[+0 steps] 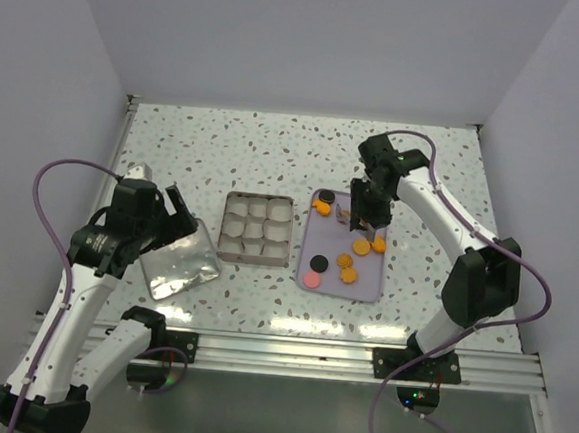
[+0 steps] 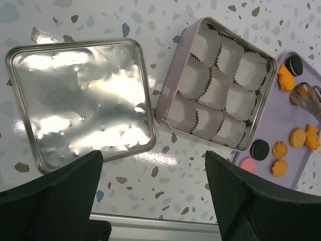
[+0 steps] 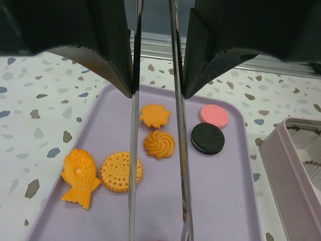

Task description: Pack the cookies

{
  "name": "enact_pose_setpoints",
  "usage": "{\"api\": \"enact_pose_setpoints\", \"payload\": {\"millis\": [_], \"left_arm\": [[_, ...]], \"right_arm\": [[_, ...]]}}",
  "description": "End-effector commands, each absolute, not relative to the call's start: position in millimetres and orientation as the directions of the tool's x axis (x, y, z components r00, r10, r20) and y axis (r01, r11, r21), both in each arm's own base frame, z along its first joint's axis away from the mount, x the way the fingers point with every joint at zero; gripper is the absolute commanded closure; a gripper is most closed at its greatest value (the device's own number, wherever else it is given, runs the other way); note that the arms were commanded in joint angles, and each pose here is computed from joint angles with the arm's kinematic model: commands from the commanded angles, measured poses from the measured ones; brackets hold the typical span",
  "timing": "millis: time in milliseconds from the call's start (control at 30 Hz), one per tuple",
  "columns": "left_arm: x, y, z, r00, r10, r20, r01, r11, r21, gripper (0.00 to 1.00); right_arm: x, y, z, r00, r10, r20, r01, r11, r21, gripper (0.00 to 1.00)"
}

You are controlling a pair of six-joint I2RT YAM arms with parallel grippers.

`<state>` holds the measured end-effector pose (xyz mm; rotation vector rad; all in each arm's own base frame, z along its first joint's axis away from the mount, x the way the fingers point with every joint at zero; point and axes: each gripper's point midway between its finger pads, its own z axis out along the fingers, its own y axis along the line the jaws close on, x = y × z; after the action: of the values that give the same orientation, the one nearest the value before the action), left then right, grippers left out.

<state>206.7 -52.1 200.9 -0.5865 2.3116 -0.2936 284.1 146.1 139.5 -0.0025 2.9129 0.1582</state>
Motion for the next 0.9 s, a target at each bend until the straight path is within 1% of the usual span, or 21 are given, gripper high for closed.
{"api": "enact_pose_setpoints", "payload": {"millis": [0, 200, 567, 733, 867], "left_arm": [[209, -49, 204, -0.619, -0.493, -0.611, -0.336, 0.870, -0.362, 0.11], [208, -49, 204, -0.612, -0.503, -0.610, -0.342, 0.864, -0.370, 0.11], [210, -49, 211, -0.602, -0.508, -0.616, -0.338, 0.861, -0.380, 0.11], [214, -51, 216, -0.595, -0.512, -0.619, -0.333, 0.859, -0.389, 0.11], [218, -54, 219, -0.594, -0.512, -0.620, -0.324, 0.858, -0.398, 0.11]], "right_arm": [[293, 146, 146, -0.968, 0.001, -0.253, -0.025, 0.995, 0.098, 0.56], [293, 146, 158, -0.965, -0.002, -0.261, -0.029, 0.994, 0.101, 0.59], [306, 154, 222, -0.927, 0.040, -0.373, -0.024, 0.986, 0.166, 0.61], [304, 170, 246, -0.920, 0.057, -0.388, -0.044, 0.968, 0.247, 0.62], [299, 205, 260, -0.914, 0.034, -0.403, -0.106, 0.942, 0.320, 0.62]]}}
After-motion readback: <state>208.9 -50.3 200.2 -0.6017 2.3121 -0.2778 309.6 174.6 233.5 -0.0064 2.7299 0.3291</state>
